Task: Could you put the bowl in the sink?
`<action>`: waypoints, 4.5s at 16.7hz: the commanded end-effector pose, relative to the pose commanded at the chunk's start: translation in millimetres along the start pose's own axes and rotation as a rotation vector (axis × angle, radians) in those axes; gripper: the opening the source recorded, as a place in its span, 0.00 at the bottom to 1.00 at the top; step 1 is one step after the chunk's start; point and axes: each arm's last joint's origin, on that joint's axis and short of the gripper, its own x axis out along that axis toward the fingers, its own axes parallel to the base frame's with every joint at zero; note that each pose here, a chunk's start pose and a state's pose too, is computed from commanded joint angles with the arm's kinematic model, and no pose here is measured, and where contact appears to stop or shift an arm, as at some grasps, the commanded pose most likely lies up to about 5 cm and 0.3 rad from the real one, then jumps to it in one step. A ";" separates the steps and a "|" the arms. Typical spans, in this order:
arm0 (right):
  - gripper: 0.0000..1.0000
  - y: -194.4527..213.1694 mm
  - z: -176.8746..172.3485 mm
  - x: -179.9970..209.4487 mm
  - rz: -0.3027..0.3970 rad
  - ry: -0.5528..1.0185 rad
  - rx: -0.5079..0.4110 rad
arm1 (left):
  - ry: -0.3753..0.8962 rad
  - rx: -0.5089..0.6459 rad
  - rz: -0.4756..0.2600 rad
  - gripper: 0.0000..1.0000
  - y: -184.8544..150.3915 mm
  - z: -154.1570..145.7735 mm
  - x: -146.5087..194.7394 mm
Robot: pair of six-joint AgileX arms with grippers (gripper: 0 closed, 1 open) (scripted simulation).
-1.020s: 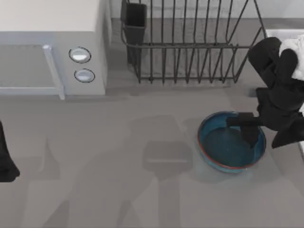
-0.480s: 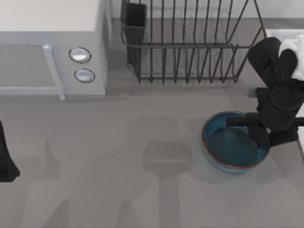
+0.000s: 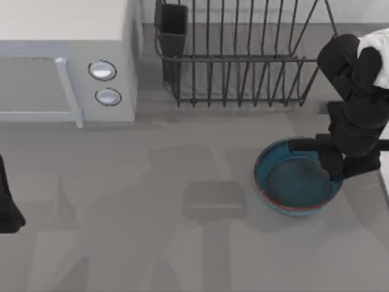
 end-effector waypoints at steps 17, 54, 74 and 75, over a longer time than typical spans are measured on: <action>0.00 -2.6 -4.5 -129.3 0.003 0.002 0.001 | 0.000 0.000 0.000 1.00 0.0 0.0 0.0; 0.00 -253.5 -64.3 -52.8 0.007 -1.557 -0.002 | 0.000 0.000 0.000 1.00 0.0 0.0 0.0; 0.08 -252.8 -69.3 88.6 -0.001 -1.564 -0.001 | 0.000 0.000 0.000 1.00 0.0 0.0 0.0; 0.15 -252.8 -69.3 88.6 -0.001 -1.564 -0.001 | 0.000 0.000 0.000 1.00 0.0 0.0 0.0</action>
